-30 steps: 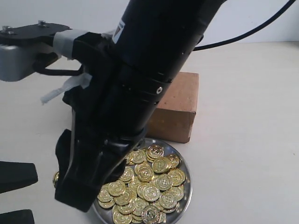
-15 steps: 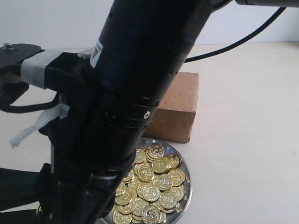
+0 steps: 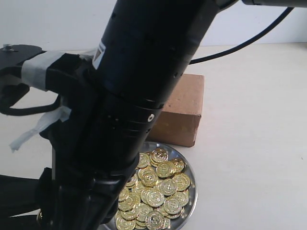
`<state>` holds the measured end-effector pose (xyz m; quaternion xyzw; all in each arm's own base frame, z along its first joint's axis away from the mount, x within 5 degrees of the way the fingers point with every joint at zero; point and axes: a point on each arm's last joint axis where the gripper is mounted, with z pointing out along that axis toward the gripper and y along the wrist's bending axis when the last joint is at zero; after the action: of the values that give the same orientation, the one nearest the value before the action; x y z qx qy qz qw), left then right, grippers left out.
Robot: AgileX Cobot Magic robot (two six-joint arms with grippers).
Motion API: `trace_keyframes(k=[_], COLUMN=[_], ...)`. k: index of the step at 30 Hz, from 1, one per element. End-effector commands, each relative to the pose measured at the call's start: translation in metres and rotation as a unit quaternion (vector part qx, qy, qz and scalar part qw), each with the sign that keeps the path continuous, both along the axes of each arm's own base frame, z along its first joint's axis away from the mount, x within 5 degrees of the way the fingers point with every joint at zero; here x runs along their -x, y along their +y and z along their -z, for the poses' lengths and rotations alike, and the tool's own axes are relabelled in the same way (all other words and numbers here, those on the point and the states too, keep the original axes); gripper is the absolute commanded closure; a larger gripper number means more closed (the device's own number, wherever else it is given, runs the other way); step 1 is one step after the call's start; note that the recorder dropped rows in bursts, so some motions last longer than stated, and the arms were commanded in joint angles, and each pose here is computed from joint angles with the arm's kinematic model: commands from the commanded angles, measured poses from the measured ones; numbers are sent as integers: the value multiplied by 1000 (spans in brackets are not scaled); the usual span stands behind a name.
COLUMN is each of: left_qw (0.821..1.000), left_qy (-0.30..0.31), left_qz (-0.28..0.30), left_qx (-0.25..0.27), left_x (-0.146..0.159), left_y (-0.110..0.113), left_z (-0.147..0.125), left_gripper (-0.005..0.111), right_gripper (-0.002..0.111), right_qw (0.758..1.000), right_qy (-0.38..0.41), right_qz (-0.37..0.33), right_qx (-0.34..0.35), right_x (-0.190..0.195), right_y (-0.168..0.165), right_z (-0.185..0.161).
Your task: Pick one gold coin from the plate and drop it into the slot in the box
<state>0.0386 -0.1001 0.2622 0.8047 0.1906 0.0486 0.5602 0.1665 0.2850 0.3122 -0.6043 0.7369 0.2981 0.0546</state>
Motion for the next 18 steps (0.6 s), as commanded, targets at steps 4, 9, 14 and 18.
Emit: trace_keyframes(k=[4, 9, 14, 18], left_qw=[1000, 1000, 1000, 1000], left_qy=[12, 16, 21, 28], left_qz=[7, 11, 11, 11], left_qx=[-1, -4, -3, 2], left_x=[1, 2, 3, 3], left_y=[-2, -2, -2, -2], left_z=[-1, -1, -1, -1], left_gripper=[57, 65, 76, 82], right_gripper=[71, 71, 71, 71], right_qw=[1000, 1000, 999, 999], right_qy=[0, 4, 15, 14], right_qz=[-3, -3, -7, -8], right_qx=[-12, -16, -32, -32], right_x=[3, 3, 5, 5], right_y=[0, 0, 2, 2], right_z=[-4, -5, -7, -7])
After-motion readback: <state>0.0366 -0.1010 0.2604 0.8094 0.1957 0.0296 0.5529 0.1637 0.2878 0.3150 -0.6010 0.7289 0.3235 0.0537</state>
